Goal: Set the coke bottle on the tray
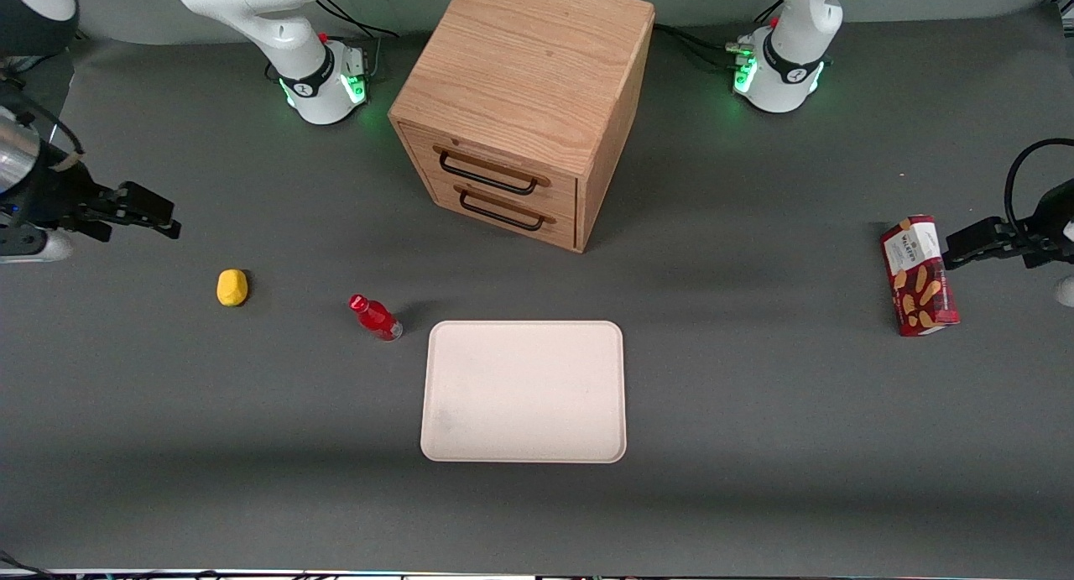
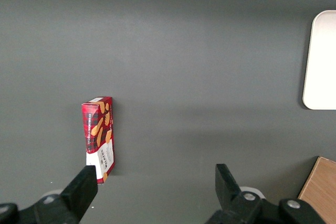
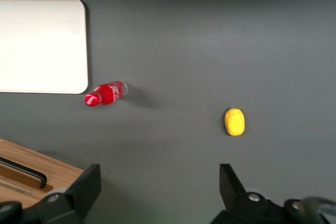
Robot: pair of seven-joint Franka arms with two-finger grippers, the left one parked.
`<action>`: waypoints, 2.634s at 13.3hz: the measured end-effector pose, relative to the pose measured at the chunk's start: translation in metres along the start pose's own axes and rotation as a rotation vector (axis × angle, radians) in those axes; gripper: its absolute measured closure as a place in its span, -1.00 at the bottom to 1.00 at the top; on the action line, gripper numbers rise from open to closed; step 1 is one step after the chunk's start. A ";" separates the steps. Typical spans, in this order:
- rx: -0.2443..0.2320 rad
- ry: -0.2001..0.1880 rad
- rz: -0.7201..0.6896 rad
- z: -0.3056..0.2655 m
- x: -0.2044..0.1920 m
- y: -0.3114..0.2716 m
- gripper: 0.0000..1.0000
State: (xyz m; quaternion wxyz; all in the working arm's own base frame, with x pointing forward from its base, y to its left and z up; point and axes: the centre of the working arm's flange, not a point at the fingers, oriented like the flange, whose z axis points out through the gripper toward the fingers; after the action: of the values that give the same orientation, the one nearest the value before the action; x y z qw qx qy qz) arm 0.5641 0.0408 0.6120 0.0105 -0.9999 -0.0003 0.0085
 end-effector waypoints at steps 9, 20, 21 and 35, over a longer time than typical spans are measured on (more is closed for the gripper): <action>-0.006 0.001 0.023 0.015 0.004 -0.114 -1.00; -0.002 0.019 0.055 0.019 0.003 -0.145 -1.00; 0.000 0.027 0.055 0.022 0.007 -0.145 -1.00; 0.026 0.045 0.017 0.198 0.035 -0.155 -1.00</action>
State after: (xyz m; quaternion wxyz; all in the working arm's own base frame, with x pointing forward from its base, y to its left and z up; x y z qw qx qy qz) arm 0.5951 0.2000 0.4165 0.0235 -0.9996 0.0086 -0.0138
